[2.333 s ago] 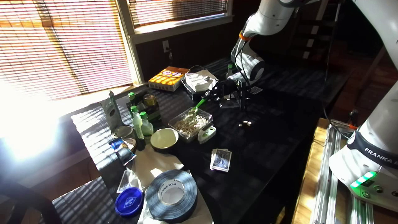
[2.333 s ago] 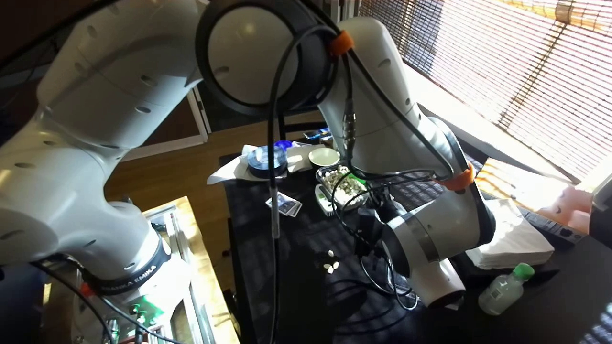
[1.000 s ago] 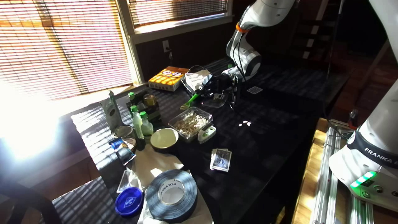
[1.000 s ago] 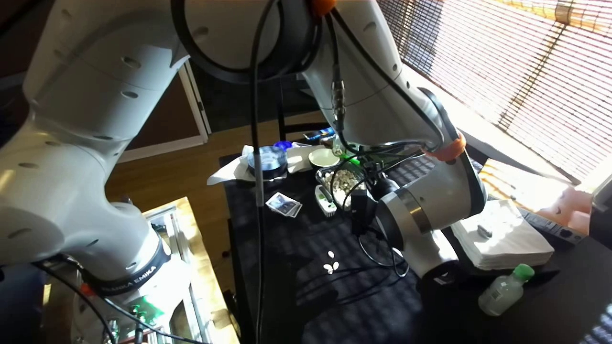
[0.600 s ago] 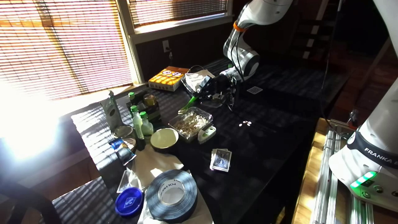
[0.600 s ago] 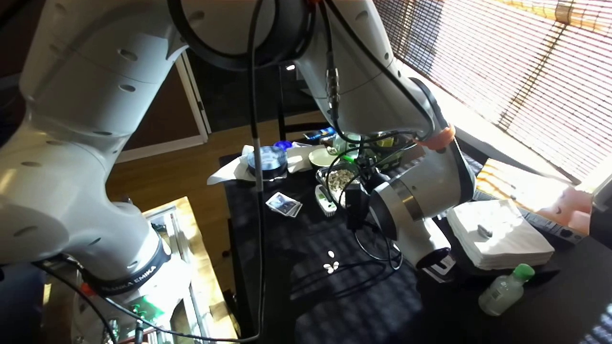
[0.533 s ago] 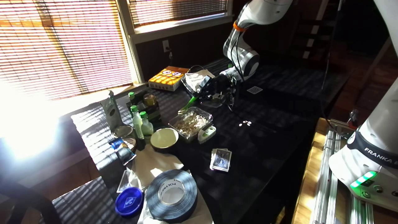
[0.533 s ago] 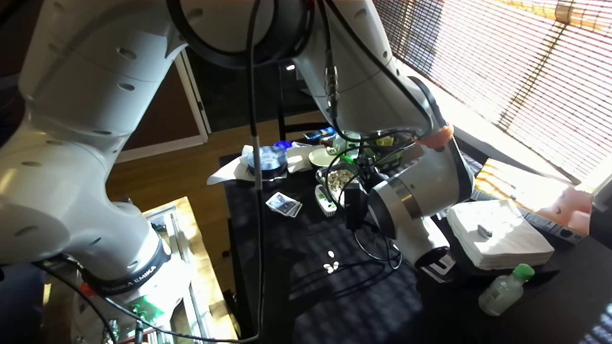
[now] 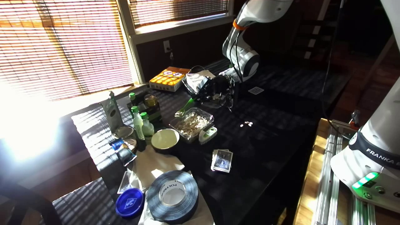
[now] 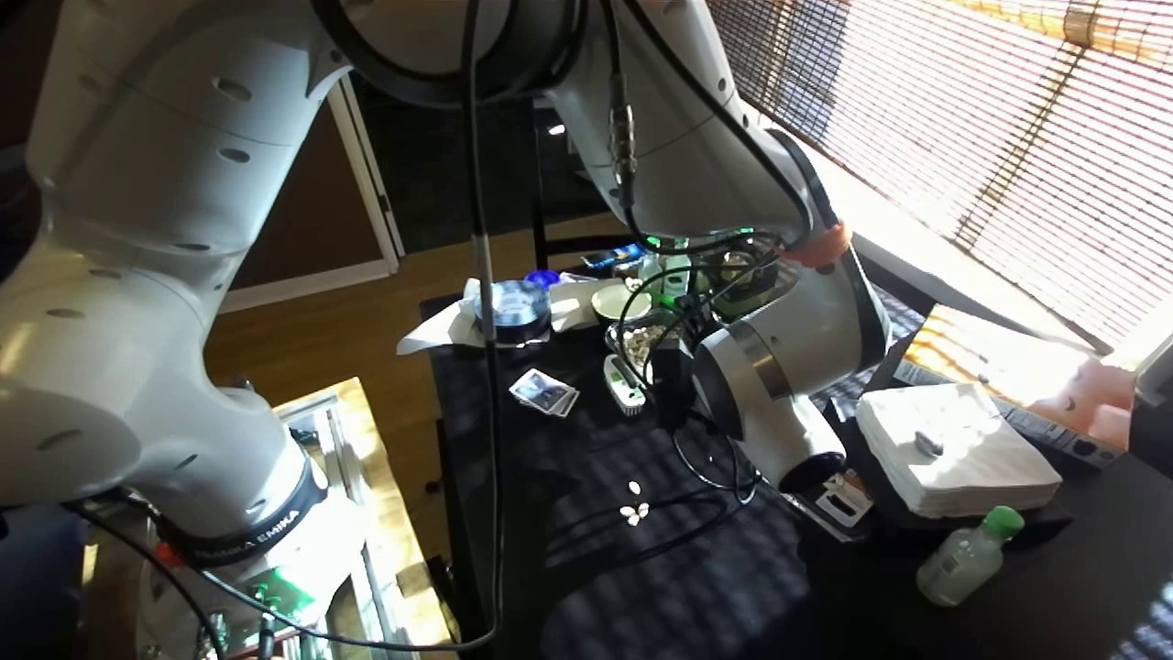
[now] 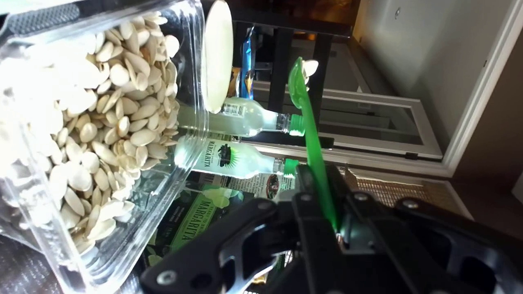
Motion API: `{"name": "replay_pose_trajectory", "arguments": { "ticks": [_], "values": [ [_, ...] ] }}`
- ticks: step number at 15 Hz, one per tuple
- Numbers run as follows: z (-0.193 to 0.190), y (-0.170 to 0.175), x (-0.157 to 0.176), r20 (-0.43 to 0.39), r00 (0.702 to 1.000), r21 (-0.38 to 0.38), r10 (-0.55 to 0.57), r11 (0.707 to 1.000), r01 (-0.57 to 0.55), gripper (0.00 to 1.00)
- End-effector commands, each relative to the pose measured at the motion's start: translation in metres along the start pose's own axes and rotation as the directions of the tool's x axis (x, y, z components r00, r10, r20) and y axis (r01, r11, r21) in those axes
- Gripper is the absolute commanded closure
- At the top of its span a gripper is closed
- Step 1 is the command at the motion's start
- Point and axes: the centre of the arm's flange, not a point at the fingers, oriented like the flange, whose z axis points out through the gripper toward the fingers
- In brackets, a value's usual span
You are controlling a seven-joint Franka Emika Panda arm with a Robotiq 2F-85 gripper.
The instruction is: Use the spoon to pick up contents from the container and put them inside the bowl
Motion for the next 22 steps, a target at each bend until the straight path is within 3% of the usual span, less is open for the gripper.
{"name": "replay_pose_trajectory", "arguments": {
  "ticks": [1,3,4,6,7,22],
  "values": [
    [0.013,-0.022,-0.007,-0.064,0.997,-0.046,-0.042,0.998,0.04,0.97],
    [0.015,-0.026,-0.008,-0.041,0.997,-0.06,-0.061,0.996,0.059,0.97],
    [0.011,-0.01,0.002,-0.029,0.999,-0.04,-0.037,0.999,0.036,0.89],
    [0.015,-0.015,0.002,-0.024,0.999,-0.043,-0.048,0.998,0.047,0.89],
    [0.016,-0.017,-0.002,-0.027,0.998,-0.045,-0.05,0.998,0.049,0.97],
    [0.063,-0.021,-0.012,-0.048,0.983,-0.175,-0.178,0.97,0.167,0.97]
  ]
}}
